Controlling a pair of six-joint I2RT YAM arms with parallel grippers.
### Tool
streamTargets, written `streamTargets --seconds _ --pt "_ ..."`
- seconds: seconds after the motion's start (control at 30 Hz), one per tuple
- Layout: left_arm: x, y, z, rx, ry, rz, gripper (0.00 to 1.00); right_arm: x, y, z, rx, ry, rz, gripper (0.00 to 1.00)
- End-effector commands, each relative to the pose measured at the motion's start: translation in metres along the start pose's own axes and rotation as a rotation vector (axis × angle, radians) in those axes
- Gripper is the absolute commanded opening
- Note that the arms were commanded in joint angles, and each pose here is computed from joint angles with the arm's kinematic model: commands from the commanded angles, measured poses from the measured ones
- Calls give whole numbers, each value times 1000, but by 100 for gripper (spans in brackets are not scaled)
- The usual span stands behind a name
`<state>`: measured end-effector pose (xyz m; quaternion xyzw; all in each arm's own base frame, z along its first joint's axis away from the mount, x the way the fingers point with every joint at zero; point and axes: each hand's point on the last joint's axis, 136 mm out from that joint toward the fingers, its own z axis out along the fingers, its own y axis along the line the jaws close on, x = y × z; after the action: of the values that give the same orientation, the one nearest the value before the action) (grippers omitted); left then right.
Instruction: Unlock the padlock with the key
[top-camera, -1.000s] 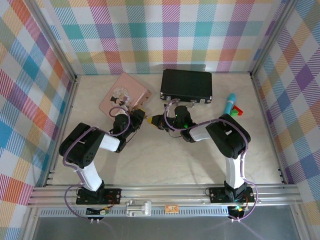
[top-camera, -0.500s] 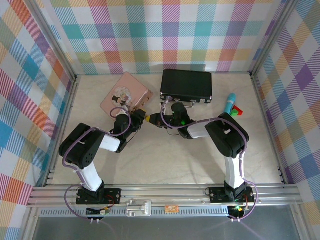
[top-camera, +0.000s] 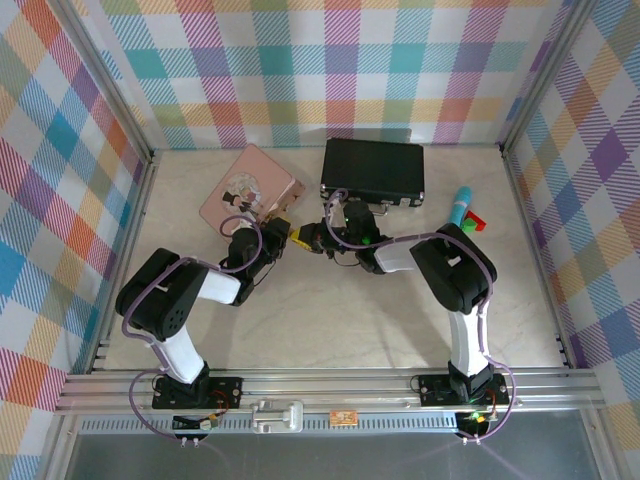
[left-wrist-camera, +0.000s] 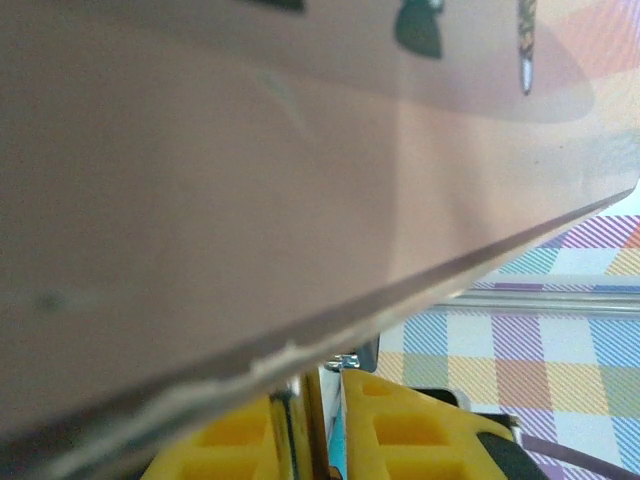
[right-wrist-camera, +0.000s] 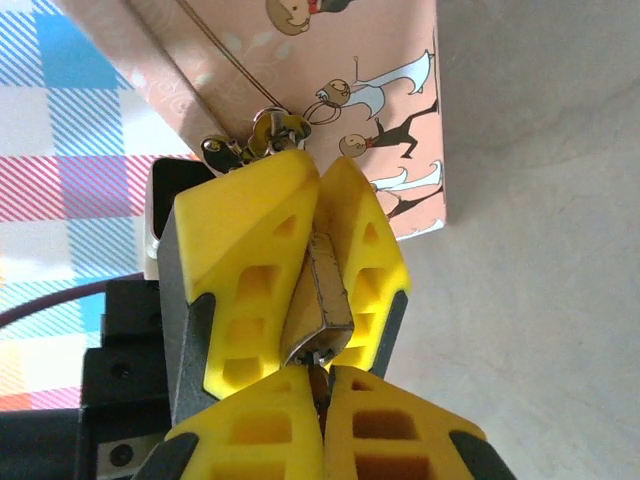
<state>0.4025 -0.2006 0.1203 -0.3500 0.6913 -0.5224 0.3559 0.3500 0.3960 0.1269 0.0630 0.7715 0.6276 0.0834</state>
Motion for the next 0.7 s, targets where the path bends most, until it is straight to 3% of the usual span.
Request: streamTargets --seconds 0.0,0.13,0.3,0.67 --pt "40 -15 -10 57 142 54 0 -17 58 -6 -256 4 191 0" --pt "37 -21 -13 121 123 68 0 -10 81 -6 -412 54 632 0" --pt "34 -17 -9 161 92 60 0 -6 121 -24 -559 -38 883 0" --pt "42 -26 7 203 144 162 0 -1 130 -17 -606 -20 1028 0"
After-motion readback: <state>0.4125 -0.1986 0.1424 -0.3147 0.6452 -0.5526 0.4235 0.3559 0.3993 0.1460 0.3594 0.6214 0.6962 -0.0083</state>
